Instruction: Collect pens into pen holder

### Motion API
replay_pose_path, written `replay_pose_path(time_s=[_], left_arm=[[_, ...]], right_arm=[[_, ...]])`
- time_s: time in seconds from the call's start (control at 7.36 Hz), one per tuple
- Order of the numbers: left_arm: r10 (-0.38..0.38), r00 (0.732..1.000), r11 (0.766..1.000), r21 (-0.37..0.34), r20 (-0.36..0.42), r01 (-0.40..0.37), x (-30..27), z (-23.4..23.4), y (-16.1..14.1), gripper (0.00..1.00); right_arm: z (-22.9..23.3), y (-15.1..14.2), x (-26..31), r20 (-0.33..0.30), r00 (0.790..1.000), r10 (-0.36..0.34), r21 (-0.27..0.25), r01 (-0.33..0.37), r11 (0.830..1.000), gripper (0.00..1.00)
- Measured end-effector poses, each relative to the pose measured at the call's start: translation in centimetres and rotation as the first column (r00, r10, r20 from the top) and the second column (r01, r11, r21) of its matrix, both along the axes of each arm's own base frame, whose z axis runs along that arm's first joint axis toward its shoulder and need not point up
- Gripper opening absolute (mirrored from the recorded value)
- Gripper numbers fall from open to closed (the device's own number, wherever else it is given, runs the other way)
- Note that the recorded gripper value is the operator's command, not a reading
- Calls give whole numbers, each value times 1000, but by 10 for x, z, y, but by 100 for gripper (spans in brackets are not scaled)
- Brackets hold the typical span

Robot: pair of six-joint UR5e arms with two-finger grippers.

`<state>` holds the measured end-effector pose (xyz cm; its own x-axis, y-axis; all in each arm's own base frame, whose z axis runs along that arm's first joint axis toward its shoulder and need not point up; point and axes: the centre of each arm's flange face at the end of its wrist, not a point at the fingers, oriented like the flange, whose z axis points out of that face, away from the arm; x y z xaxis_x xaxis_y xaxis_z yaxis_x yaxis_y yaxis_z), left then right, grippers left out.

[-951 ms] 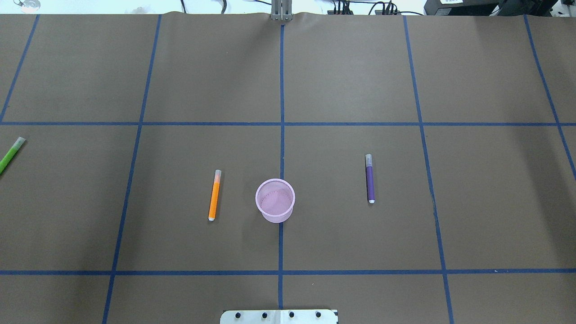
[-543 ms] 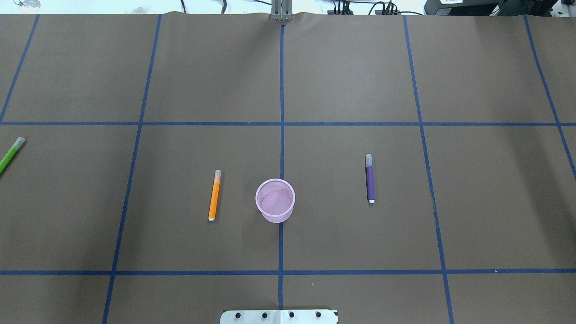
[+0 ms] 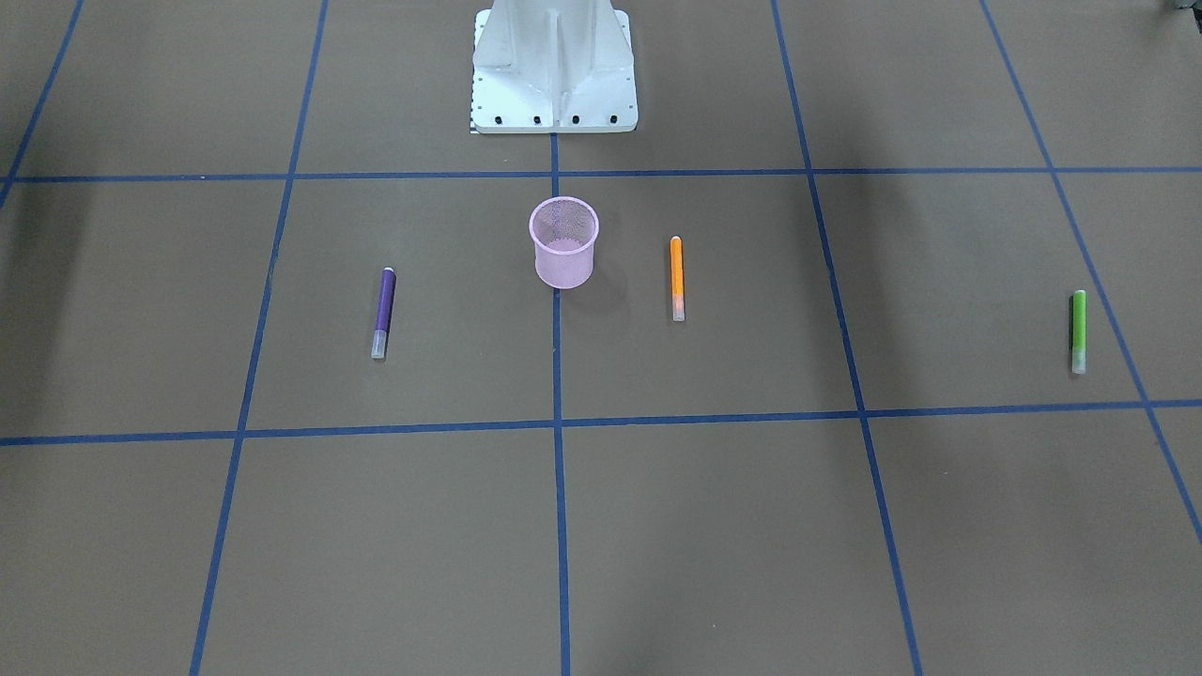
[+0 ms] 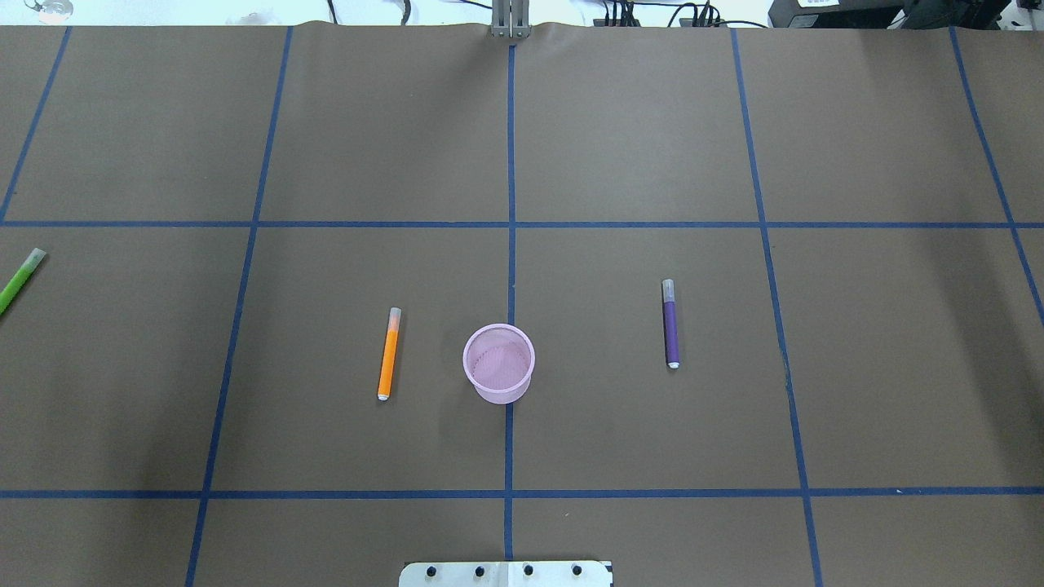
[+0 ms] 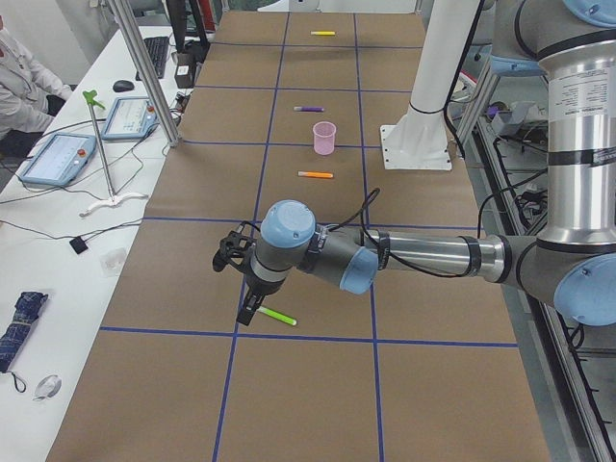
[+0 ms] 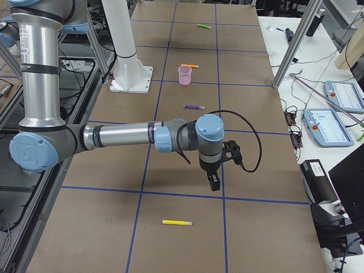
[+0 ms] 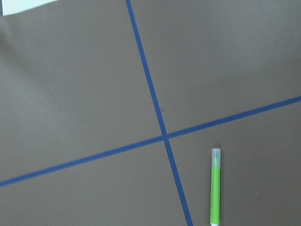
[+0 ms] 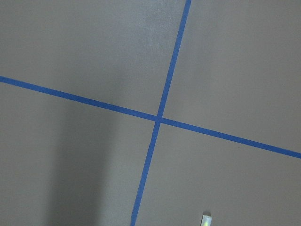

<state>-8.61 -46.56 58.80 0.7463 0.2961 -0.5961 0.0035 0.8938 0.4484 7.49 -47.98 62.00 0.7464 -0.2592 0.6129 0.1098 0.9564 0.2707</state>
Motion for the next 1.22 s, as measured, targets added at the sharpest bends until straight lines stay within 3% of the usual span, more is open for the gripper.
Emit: replay_pose_path(time_s=[0.54,0.82,1.22], left_arm=[[2,1000,1000,30,-1,-2,0,-7,-3,100],[2,1000,999,52,0,-2,0,-10,-4,100],[2,1000,997,79,1,-2,0,-14,-5,100]], right_arm=[[139,45,-15,43,995,91,-33,-90,995,96],[170,80,-33,38,992,121,-83,-117,990,90],[199,98,-50,-37,991,130,-140,-134,981,71]])
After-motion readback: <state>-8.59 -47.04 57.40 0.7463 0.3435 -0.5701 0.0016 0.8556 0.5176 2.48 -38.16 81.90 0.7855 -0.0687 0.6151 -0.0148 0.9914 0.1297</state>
